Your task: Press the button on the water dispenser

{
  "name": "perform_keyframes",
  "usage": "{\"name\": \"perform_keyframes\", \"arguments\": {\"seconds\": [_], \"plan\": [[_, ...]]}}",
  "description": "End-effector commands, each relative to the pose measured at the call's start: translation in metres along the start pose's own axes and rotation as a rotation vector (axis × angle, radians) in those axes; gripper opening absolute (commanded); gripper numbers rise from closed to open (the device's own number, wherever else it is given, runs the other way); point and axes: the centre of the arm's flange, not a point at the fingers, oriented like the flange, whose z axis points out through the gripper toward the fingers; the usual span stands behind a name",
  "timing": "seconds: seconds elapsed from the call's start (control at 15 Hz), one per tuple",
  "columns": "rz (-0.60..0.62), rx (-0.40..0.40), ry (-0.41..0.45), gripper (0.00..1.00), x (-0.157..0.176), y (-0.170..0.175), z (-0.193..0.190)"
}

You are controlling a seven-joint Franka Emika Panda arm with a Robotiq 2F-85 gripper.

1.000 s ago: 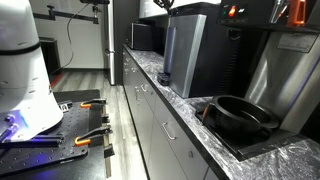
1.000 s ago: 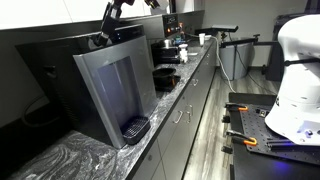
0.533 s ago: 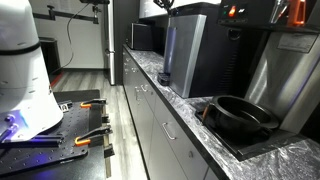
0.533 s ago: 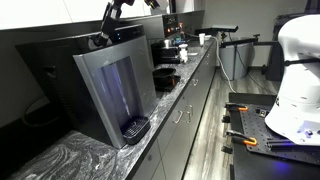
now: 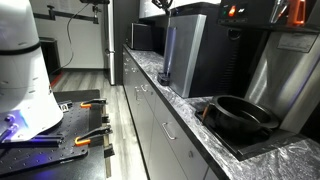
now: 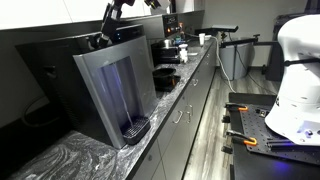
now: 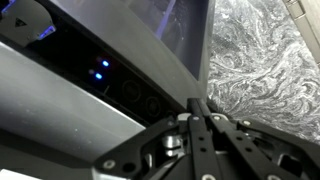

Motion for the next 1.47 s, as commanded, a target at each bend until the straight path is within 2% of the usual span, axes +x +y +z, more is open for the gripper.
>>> {"name": "perform_keyframes", "arguments": {"seconds": [0.0, 0.27, 0.6, 0.8, 1.4], "plan": [[-0.029, 0.096, -0.055, 0.00, -0.001, -0.018, -0.024], [-0.019, 0.125, -0.134, 0.00, -0.013, -0.034, -0.045], [0.053, 0.117, -0.247, 0.00, -0.044, -0.024, -0.056], [0.162, 0.093, -0.319, 0.00, -0.074, -0.007, -0.049], [0.445, -0.042, -0.443, 0.00, -0.150, 0.032, -0.040]]}}
